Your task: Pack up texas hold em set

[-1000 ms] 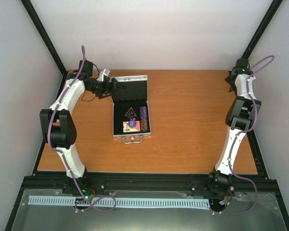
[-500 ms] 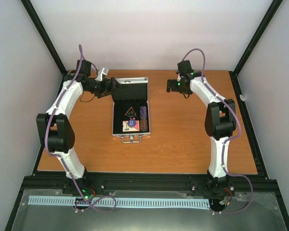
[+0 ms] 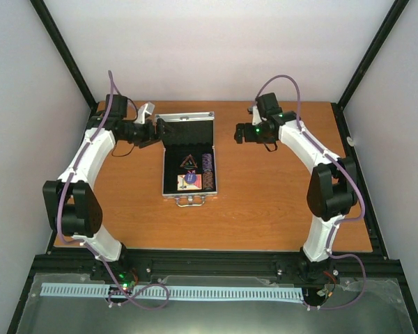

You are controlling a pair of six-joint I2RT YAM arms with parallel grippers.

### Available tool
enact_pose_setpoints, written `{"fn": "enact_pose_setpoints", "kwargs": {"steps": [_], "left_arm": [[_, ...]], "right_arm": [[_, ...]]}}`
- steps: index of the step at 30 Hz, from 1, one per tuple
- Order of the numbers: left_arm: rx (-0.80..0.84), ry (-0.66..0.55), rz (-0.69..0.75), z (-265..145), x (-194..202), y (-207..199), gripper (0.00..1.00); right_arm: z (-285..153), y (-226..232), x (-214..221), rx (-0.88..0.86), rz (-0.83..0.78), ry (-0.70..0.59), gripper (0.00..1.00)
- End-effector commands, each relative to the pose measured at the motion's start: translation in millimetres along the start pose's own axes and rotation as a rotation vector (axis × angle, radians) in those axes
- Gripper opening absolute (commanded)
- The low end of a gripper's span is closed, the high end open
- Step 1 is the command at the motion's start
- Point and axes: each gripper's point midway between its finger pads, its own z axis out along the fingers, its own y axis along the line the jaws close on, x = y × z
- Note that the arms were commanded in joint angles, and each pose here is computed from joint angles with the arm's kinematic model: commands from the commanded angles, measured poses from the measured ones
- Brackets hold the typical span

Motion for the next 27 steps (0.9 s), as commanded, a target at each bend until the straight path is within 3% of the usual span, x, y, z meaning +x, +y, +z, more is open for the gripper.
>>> {"fn": "enact_pose_setpoints", "kwargs": {"steps": [1, 13, 20, 27], "left_arm": [[0.045, -0.052, 0.051, -17.5, -2.8, -24.4, 1.0], [0.066, -0.119, 0.097, -51.2, 3.8, -56.3, 1.0], [0.012, -0.213, 0.136, -79.5, -19.4, -76.0, 1.0], [-0.029, -0.269, 0.16, -94.5, -35.8, -84.3, 1.0]], "right_arm": [[-16.6, 42.3, 13.6, -0.114, -0.072, 0.025, 1.0], [-63.0, 112.9, -20.0, -0.42, -0.102, -0.052, 1.0], [-53.2, 134.2, -69.8, -0.481, -0.052, -0.102, 1.0], [-22.5, 142.4, -86.3, -0.478, -0.04, -0.072, 1.0]]}}
